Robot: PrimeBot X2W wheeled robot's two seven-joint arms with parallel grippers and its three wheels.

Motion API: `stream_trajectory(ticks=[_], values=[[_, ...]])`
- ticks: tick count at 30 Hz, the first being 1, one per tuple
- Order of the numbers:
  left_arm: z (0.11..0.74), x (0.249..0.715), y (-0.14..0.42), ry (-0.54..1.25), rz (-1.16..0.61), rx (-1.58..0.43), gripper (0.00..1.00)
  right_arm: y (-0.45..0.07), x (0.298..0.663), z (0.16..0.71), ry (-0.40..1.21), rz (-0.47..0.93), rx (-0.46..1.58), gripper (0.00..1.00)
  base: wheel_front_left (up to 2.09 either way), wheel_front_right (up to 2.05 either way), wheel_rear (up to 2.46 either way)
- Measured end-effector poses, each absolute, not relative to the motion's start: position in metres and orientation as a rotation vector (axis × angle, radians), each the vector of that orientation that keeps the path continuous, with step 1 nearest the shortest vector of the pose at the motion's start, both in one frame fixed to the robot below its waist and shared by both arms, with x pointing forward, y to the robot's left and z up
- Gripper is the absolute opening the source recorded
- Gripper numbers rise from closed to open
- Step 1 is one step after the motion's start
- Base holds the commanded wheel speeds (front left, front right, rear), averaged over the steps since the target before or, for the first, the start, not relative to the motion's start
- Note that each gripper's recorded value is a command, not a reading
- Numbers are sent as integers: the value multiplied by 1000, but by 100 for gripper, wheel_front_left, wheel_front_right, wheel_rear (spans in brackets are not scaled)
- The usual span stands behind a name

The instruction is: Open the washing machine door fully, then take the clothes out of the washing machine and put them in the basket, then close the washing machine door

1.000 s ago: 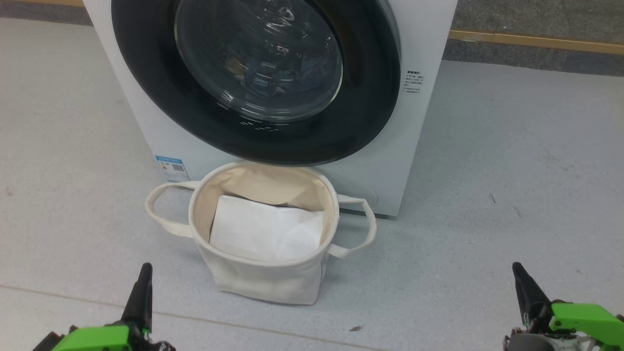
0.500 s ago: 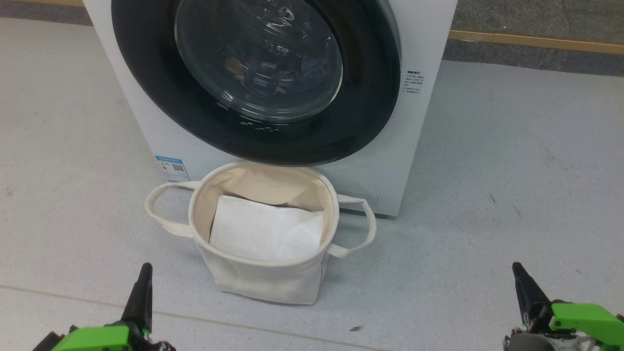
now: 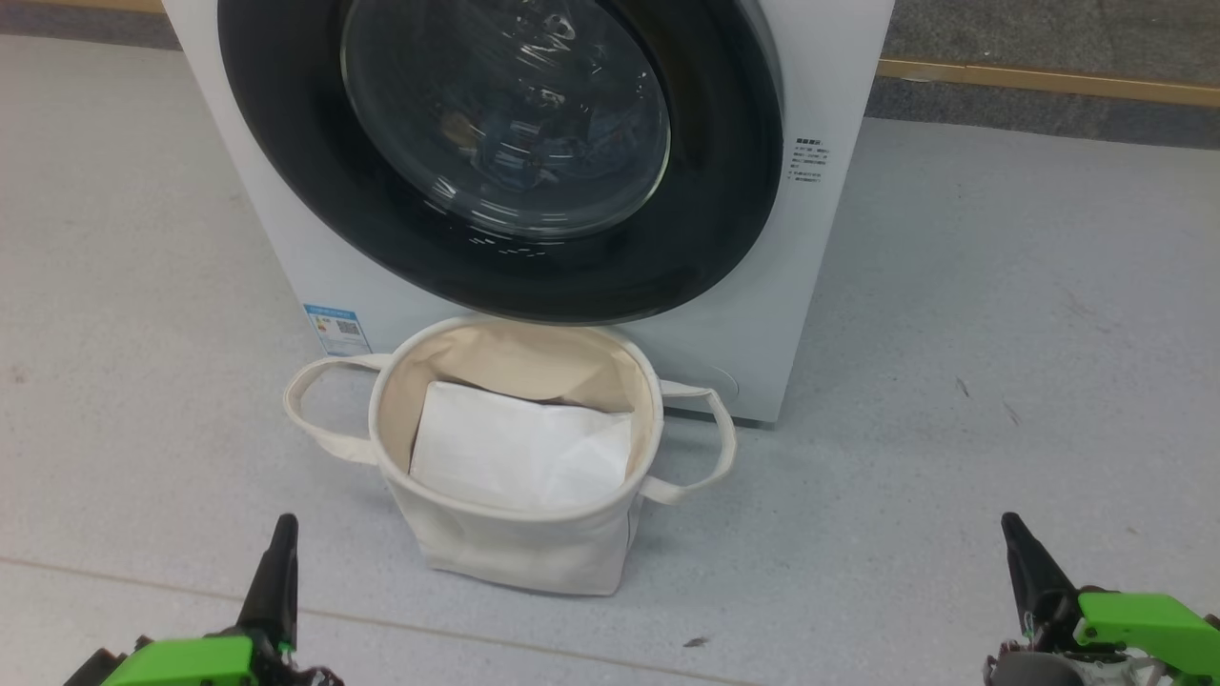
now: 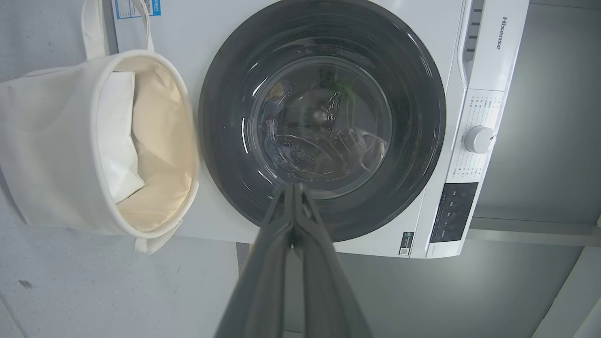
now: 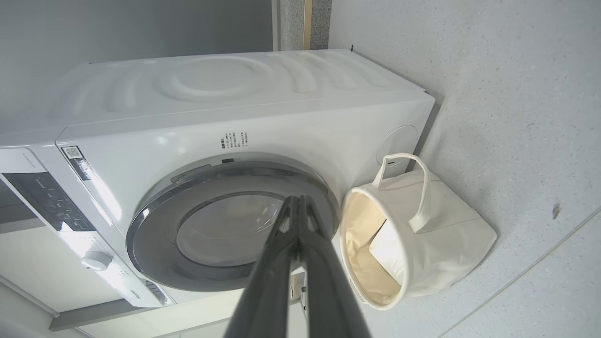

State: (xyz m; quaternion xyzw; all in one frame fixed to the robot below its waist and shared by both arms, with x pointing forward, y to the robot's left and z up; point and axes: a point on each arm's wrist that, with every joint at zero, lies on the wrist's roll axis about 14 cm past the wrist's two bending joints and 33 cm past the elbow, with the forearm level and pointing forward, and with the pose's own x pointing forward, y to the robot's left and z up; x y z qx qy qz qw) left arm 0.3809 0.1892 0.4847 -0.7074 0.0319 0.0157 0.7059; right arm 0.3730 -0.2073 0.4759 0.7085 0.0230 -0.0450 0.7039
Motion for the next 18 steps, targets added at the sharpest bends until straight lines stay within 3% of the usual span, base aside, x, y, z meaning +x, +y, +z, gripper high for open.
stream_trajectory(ticks=[18], values=[[485,381,189,71,35,-1572,0,-207,373,476,51,-100,1576,0,0,0,0]])
